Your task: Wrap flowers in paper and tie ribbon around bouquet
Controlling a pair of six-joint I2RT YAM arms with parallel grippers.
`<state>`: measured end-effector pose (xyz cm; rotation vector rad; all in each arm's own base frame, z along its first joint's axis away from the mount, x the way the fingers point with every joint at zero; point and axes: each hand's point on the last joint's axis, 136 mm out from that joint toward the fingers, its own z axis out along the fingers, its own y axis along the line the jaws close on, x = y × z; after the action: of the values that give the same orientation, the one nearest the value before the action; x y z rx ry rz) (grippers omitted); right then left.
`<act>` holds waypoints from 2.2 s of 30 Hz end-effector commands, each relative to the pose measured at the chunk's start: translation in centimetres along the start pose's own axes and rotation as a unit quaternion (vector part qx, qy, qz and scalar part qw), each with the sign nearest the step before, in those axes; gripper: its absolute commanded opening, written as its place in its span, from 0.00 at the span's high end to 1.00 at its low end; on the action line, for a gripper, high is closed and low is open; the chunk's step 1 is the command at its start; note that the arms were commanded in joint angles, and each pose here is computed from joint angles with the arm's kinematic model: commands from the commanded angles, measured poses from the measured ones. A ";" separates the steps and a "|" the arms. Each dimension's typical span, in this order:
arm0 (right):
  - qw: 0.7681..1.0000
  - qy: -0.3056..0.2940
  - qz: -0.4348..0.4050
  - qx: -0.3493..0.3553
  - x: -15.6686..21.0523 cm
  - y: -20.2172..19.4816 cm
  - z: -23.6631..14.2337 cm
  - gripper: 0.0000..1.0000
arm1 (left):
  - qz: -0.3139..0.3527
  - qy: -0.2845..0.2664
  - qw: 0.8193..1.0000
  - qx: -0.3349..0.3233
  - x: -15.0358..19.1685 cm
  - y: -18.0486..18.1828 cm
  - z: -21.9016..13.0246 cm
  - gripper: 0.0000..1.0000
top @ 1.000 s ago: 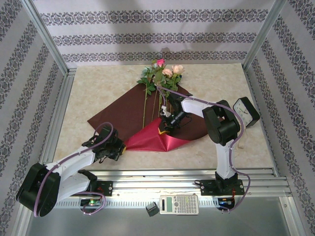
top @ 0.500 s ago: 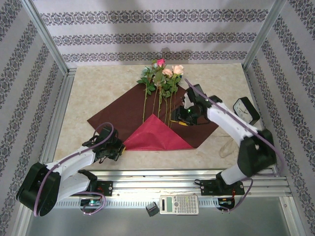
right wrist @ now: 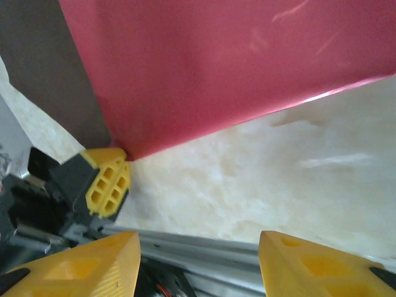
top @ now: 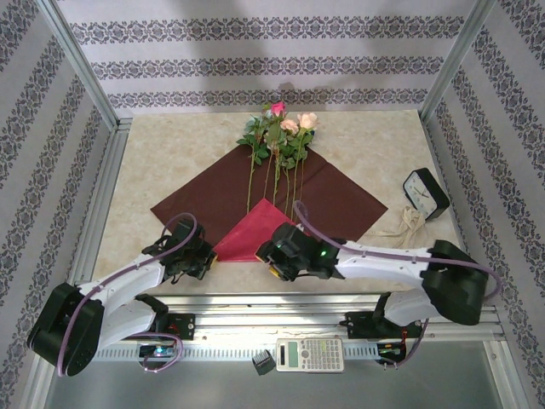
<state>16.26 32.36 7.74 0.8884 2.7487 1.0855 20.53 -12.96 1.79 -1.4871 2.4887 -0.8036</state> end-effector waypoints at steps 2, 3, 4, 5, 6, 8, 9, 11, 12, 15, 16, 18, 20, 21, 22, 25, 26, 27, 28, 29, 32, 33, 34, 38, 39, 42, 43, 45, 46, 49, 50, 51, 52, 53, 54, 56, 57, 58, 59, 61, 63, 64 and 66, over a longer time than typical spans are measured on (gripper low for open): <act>0.985 -0.070 0.114 -0.111 -0.4 3.4 3.0 0.48 | 0.010 0.031 0.999 0.015 1.1 -0.4 0.7 1.00; 0.982 -0.073 0.123 -0.121 -0.1 3.6 3.7 0.48 | 0.010 0.032 0.999 0.017 1.1 -0.5 0.7 1.00; 0.980 -0.074 0.129 -0.130 0.2 3.8 4.4 0.47 | 0.010 0.031 0.999 0.020 1.1 -0.6 0.7 1.00; 0.978 -0.076 0.136 -0.138 0.6 4.0 5.2 0.48 | 0.012 0.030 0.999 0.024 1.1 -0.8 0.6 1.00; 0.976 -0.075 0.142 -0.148 0.9 4.4 6.0 0.47 | 0.012 0.031 0.999 0.028 1.1 -1.1 0.4 1.00; 0.972 -0.075 0.151 -0.165 1.3 5.1 7.0 0.48 | 0.015 0.035 0.999 0.031 1.1 -1.4 0.2 1.00; 0.969 -0.081 0.155 -0.171 1.4 5.2 7.4 0.48 | 0.017 0.037 0.999 0.031 1.2 -1.5 0.1 1.00; 0.968 -0.088 0.160 -0.175 1.3 5.4 7.9 0.48 | 0.017 0.041 0.998 0.035 1.3 -1.6 -0.1 1.00; 0.967 -0.092 0.159 -0.177 1.2 5.5 8.0 0.49 | 0.015 0.042 0.998 0.037 1.2 -1.5 -0.2 1.00; 0.964 -0.108 0.159 -0.184 0.6 5.6 8.1 0.51 | 0.012 0.041 0.998 0.043 1.1 -1.4 -0.6 1.00; 0.964 -0.111 0.162 -0.182 0.5 5.4 8.2 0.52 | 0.012 0.041 0.998 0.044 1.1 -1.4 -0.7 1.00; 0.963 -0.113 0.165 -0.183 0.4 5.3 8.5 0.54 | 0.011 0.042 0.998 0.048 1.1 -1.5 -1.0 1.00; 0.963 -0.113 0.168 -0.178 0.5 5.1 8.8 0.55 | 0.012 0.043 0.998 0.053 1.0 -1.8 -1.3 1.00; 0.962 -0.114 0.169 -0.179 0.5 5.1 8.9 0.55 | 0.012 0.044 0.998 0.054 1.0 -1.8 -1.4 1.00; 0.962 -0.115 0.171 -0.179 0.5 5.1 9.0 0.55 | 0.013 0.045 0.997 0.055 1.0 -1.9 -1.4 1.00; 0.958 -0.118 0.183 -0.185 0.3 5.1 9.4 0.57 | 0.013 0.047 0.997 0.057 1.1 -2.0 -1.5 1.00; 0.958 -0.121 0.185 -0.185 0.2 5.1 9.4 0.59 | 0.013 0.046 0.997 0.057 1.1 -2.0 -1.6 1.00; 0.957 -0.124 0.187 -0.184 0.0 5.0 9.4 0.61 | 0.013 0.044 0.997 0.057 1.0 -2.1 -1.6 1.00; 0.955 -0.130 0.190 -0.185 -0.3 4.9 9.4 0.63 | 0.013 0.044 0.997 0.056 1.0 -2.1 -1.6 1.00; 0.954 -0.135 0.192 -0.187 -0.6 4.8 9.3 0.66 | 0.013 0.045 0.997 0.055 1.0 -2.1 -1.6 1.00; 0.950 -0.147 0.199 -0.190 -1.3 4.6 9.3 0.77 | 0.014 0.044 0.998 0.053 0.9 -1.9 -1.6 1.00; 0.949 -0.151 0.200 -0.192 -1.4 4.6 9.3 0.80 | 0.014 0.043 0.998 0.052 0.9 -1.8 -1.6 1.00; 0.947 -0.154 0.203 -0.194 -1.6 4.6 9.3 0.85 | 0.013 0.043 0.998 0.051 0.9 -1.7 -1.6 1.00; 0.943 -0.168 0.204 -0.200 -2.0 4.6 8.8 1.00 | 0.014 0.039 0.998 0.049 0.7 -1.5 -1.8 1.00; 0.943 -0.169 0.205 -0.199 -2.1 4.6 8.6 1.00 | 0.014 0.039 0.998 0.049 0.7 -1.5 -1.8 1.00; 0.944 -0.173 0.206 -0.192 -2.1 4.1 8.3 0.82 | 0.014 0.035 0.998 0.046 0.5 -1.2 -2.0 1.00; 0.944 -0.175 0.207 -0.187 -2.1 3.9 8.2 0.73 | 0.012 0.034 0.998 0.046 0.5 -1.2 -2.0 1.00; 0.944 -0.180 0.208 -0.181 -2.4 3.3 8.0 0.66 | 0.013 0.034 0.998 0.045 0.4 -1.1 -1.9 1.00; 0.944 -0.182 0.209 -0.181 -2.6 3.0 8.0 0.66 | 0.013 0.034 0.998 0.045 0.4 -1.1 -2.0 1.00; 0.941 -0.193 0.214 -0.177 -3.2 2.0 7.8 0.68 | 0.012 0.035 0.998 0.043 0.3 -0.9 -2.0 1.00; 0.940 -0.197 0.215 -0.176 -3.4 1.7 7.7 0.72 | 0.013 0.035 0.998 0.043 0.3 -0.9 -2.0 1.00; 0.940 -0.199 0.214 -0.175 -3.5 1.5 7.7 0.78 | 0.013 0.034 0.998 0.043 0.3 -0.9 -2.0 1.00; 0.940 -0.201 0.214 -0.174 -3.7 1.4 7.6 0.85 | 0.012 0.034 0.998 0.041 0.3 -0.9 -2.0 1.00; 0.940 -0.202 0.214 -0.174 -3.7 1.3 7.5 0.90 | 0.012 0.033 0.999 0.041 0.2 -0.8 -2.0 1.00; 0.939 -0.205 0.213 -0.173 -3.8 1.2 7.4 0.95 | 0.012 0.033 0.999 0.040 0.2 -0.8 -2.0 1.00; 0.940 -0.211 0.209 -0.168 -3.9 1.0 7.0 0.98 | 0.012 0.031 0.999 0.038 0.0 -0.8 -2.0 1.00; 0.940 -0.214 0.206 -0.165 -4.0 0.9 6.7 0.96 | 0.013 0.030 0.999 0.038 0.0 -0.8 -2.0 1.00; 0.940 -0.217 0.205 -0.162 -4.1 0.8 6.6 0.88 | 0.014 0.030 0.999 0.036 0.0 -0.8 -2.0 1.00; 0.940 -0.218 0.206 -0.160 -4.1 0.7 6.4 0.77 | 0.014 0.030 0.999 0.037 -0.1 -0.8 -2.0 1.00; 0.940 -0.221 0.209 -0.157 -4.4 0.3 6.2 0.65 | 0.014 0.031 0.999 0.037 -0.1 -0.8 -2.0 1.00; 0.939 -0.224 0.211 -0.152 -4.6 -0.3 6.0 0.62 | 0.013 0.031 0.999 0.036 -0.2 -0.8 -2.0 1.00; 0.939 -0.227 0.211 -0.149 -4.8 -0.6 5.9 0.63 | 0.012 0.031 0.999 0.037 -0.2 -0.9 -2.0 1.00; 0.938 -0.232 0.210 -0.146 -5.2 -1.0 5.7 0.71 | 0.012 0.030 0.999 0.035 -0.3 -0.8 -2.0 1.00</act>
<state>21.03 35.11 2.76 1.2852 2.1224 1.1495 20.85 -13.01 4.24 -1.4158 2.4719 -0.9873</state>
